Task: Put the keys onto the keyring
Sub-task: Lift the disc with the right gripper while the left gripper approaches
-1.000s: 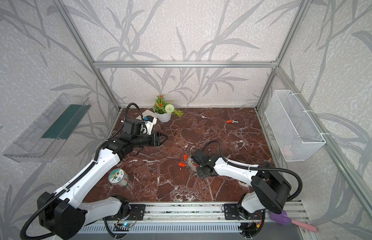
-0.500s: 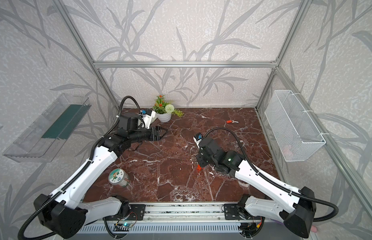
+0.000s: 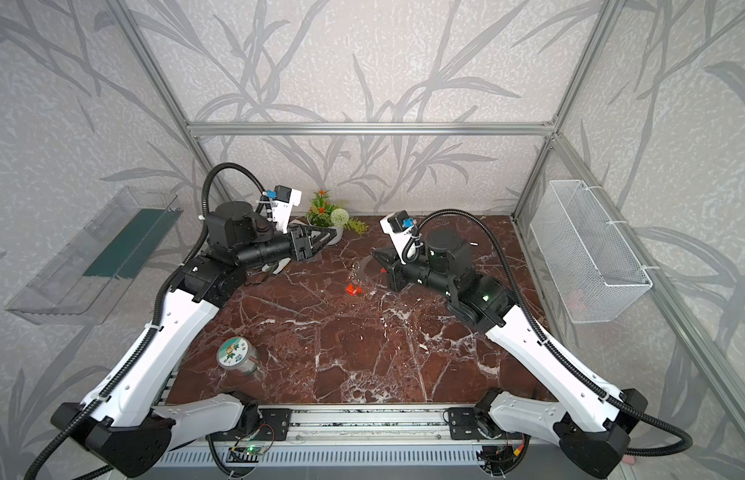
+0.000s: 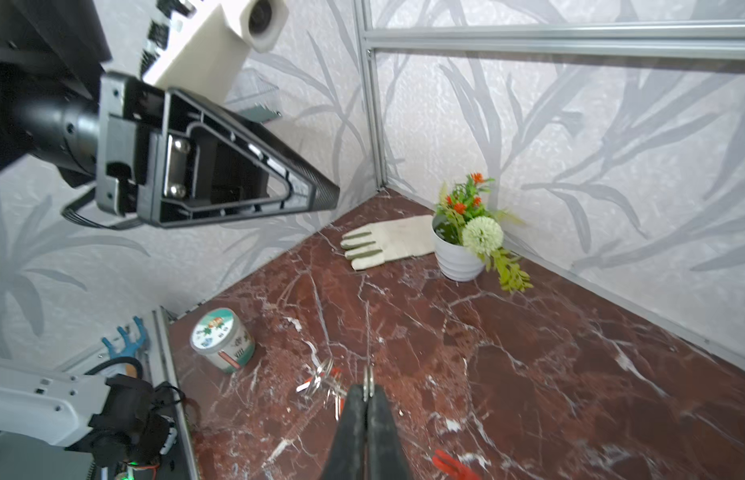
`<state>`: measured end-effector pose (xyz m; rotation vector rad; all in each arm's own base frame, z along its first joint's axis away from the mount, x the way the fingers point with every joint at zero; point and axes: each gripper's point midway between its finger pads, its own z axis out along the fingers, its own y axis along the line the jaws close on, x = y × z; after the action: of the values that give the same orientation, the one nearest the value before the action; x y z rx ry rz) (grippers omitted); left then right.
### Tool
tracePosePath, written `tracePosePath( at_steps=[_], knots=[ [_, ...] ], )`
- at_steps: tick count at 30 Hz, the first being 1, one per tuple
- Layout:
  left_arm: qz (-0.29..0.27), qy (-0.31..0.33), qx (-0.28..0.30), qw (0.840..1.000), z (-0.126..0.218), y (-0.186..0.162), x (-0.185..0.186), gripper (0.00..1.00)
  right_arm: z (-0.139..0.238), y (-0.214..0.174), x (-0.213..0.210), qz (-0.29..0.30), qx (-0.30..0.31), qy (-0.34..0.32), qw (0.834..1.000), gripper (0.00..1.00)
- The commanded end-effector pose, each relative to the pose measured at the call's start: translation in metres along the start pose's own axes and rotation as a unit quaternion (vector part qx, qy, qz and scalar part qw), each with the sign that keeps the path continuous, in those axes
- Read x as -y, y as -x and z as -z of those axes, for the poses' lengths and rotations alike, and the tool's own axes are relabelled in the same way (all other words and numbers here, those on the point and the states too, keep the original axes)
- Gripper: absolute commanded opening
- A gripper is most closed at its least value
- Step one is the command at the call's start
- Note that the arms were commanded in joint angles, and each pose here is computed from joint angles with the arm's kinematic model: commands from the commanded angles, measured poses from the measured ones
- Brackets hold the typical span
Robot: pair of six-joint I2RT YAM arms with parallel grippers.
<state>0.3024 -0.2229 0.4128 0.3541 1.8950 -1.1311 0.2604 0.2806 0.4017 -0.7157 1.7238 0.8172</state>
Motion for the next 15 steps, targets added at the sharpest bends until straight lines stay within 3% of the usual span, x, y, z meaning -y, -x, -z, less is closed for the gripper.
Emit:
tracePosePath(
  at_steps=[1, 6, 15],
  knots=[
    [-0.008, -0.079, 0.014, 0.997, 0.008, 0.012, 0.038, 0.47, 0.005, 0.039, -0.023, -0.014, 0.054, 0.088, 0.995, 0.00],
    [-0.017, -0.147, 0.013, 0.989, 0.011, 0.015, 0.065, 0.43, 0.009, 0.055, -0.019, -0.046, 0.069, 0.131, 0.988, 0.00],
    [-0.042, -0.163, 0.000, 0.986, 0.003, 0.006, 0.076, 0.35, 0.007, 0.060, -0.021, -0.087, 0.044, 0.207, 0.973, 0.00]
  ],
)
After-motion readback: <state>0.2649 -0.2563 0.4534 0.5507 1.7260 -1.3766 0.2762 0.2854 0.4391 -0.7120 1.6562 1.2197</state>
